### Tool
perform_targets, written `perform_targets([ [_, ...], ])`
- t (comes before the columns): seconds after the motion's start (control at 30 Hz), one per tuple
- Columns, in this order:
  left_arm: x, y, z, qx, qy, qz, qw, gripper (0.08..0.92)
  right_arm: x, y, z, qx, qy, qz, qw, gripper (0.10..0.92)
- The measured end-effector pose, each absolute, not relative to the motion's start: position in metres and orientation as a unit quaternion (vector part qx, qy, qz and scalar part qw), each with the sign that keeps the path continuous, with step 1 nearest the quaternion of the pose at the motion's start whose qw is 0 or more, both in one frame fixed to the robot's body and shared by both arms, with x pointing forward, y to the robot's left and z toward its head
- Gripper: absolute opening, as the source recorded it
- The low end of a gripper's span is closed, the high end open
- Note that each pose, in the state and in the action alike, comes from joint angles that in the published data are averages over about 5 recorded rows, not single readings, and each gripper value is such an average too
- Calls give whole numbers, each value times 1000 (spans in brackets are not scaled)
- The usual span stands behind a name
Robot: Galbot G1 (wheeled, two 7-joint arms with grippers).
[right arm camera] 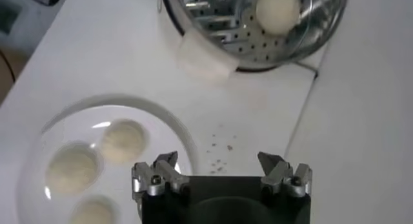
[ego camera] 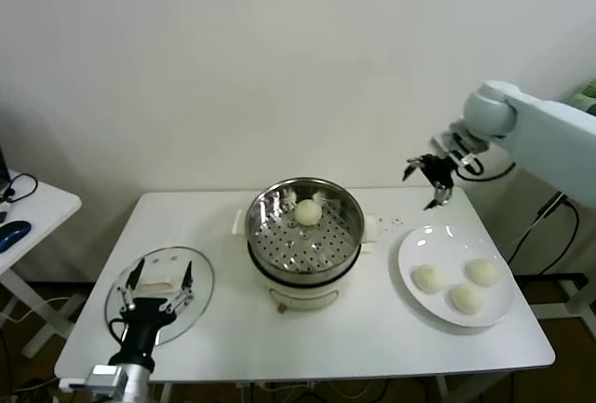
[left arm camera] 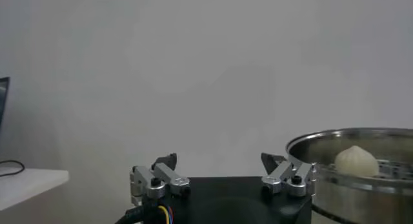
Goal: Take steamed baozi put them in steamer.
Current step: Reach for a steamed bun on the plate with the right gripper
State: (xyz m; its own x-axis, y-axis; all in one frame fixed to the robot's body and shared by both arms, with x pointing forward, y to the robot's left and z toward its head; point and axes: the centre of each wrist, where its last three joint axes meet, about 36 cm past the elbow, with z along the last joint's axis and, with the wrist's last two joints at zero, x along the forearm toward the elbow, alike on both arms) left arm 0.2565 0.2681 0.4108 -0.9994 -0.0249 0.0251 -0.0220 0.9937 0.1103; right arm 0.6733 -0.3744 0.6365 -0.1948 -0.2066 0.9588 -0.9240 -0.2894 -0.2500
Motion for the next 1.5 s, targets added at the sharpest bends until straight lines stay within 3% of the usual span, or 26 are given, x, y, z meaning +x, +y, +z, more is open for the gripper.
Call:
perform_targets([
  [0.6,248,269,402,12,-999,-46,23,823,632,-408,494,561,-516,506,404,823],
  [1.5,247,272,392,16,-998,-42,34,823,641,-397,447,548,-526,497,419,823],
])
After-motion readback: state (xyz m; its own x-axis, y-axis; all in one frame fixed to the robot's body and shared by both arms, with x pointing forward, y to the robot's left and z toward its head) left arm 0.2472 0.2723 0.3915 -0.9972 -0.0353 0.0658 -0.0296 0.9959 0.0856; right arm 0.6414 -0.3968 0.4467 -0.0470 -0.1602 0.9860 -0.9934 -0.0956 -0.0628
